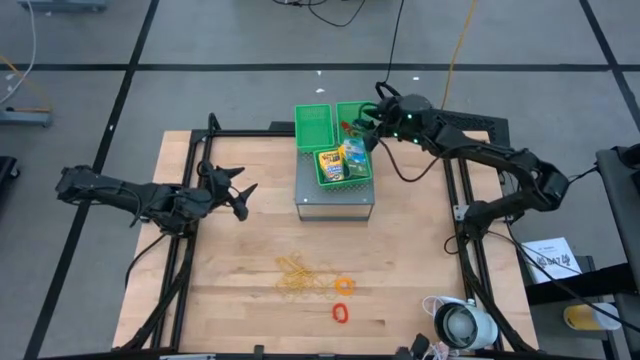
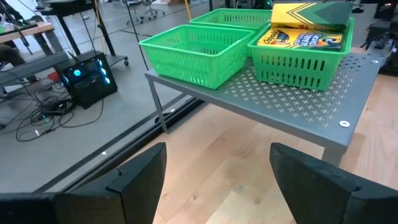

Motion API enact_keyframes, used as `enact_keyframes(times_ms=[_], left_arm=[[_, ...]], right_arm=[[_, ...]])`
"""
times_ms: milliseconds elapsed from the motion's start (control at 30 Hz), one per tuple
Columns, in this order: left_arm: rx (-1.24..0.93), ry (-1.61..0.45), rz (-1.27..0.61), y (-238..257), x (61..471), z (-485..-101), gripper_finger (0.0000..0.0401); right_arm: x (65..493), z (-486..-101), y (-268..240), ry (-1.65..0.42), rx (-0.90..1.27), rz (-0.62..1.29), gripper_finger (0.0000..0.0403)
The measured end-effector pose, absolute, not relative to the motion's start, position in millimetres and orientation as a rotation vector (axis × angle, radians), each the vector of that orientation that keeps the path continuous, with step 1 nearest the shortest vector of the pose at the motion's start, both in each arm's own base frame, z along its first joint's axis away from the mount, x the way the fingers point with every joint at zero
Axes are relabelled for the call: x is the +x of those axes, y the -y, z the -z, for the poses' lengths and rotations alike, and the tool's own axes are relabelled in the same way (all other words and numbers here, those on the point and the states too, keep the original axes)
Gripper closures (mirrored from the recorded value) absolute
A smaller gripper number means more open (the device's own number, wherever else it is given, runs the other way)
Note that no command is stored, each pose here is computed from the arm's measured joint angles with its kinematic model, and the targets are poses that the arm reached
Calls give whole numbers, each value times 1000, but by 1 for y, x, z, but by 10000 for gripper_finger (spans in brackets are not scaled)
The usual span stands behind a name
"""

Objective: Pick & Place Office Desk Supplies
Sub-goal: Put the yellow spring keychain into the right green bin on the shelf

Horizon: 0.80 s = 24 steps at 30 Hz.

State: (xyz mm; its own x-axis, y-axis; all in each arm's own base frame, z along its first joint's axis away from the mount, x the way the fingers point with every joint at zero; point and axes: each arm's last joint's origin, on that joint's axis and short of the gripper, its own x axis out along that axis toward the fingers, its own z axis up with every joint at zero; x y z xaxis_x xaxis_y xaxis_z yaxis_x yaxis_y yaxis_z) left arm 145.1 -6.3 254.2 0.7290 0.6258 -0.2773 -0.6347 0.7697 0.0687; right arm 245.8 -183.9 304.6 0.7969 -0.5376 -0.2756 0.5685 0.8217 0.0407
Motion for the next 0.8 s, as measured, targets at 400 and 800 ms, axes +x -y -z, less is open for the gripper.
enact_keyframes(times_ms=[400, 800], left_arm=[[-110, -274, -681, 7, 145, -254, 105], [-118, -277, -664, 7, 146, -254, 105]], right_arm=[[229, -357, 116, -89, 104, 109, 204], [241, -317, -11, -41, 67, -543, 219]])
